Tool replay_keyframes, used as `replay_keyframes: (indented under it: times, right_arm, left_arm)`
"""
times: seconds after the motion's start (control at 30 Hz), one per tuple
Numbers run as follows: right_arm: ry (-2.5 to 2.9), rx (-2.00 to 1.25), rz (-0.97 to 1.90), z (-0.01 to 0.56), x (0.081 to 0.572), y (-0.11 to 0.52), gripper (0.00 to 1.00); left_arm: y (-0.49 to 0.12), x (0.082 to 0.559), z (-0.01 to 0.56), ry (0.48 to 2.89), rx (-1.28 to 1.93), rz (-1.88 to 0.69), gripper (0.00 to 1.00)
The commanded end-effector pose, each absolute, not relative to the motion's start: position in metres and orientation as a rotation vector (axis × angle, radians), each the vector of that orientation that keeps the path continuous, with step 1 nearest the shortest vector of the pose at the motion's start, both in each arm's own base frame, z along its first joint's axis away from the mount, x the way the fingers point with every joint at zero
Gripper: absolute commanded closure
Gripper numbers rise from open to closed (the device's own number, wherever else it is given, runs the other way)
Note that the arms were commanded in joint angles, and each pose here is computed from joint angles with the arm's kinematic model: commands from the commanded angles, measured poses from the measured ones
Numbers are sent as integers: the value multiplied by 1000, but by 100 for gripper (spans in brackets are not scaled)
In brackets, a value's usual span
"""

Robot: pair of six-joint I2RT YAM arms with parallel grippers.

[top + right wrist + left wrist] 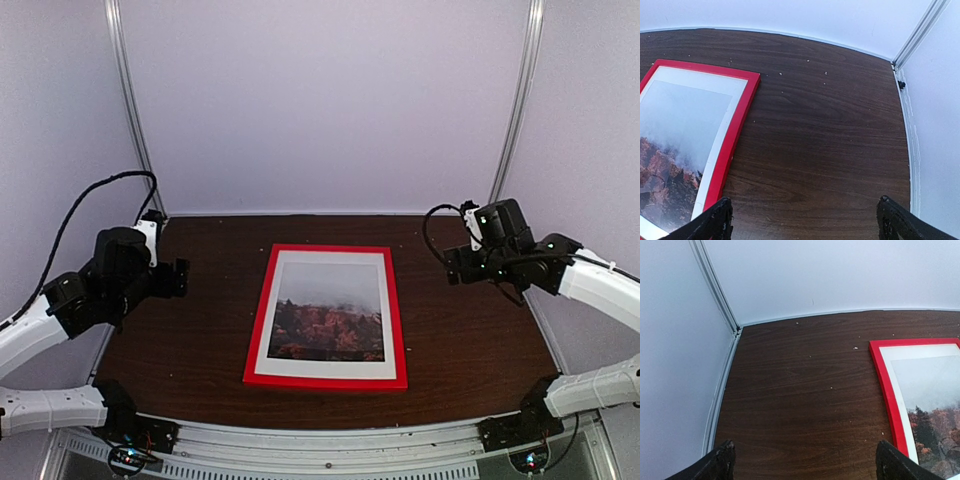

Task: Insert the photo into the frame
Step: Reset both arms

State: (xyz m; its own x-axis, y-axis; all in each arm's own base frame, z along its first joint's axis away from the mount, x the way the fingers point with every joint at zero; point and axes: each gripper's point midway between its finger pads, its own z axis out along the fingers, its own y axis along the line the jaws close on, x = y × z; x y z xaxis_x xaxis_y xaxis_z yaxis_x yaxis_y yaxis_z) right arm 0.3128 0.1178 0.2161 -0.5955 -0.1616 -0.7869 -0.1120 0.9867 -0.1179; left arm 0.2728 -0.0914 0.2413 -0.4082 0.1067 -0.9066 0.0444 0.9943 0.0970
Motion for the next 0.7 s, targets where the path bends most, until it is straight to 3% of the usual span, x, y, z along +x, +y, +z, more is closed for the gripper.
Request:
replay_keyframes:
  times: [0.0, 0.67]
  right_arm:
    - [2117, -155, -79, 225, 304, 103, 0]
    - [2073, -146, -77, 233, 291, 92, 0]
  left_arm:
    - [-98, 277, 242, 1969, 124, 38, 2]
    - [-103, 277, 242, 1963, 129, -2, 2]
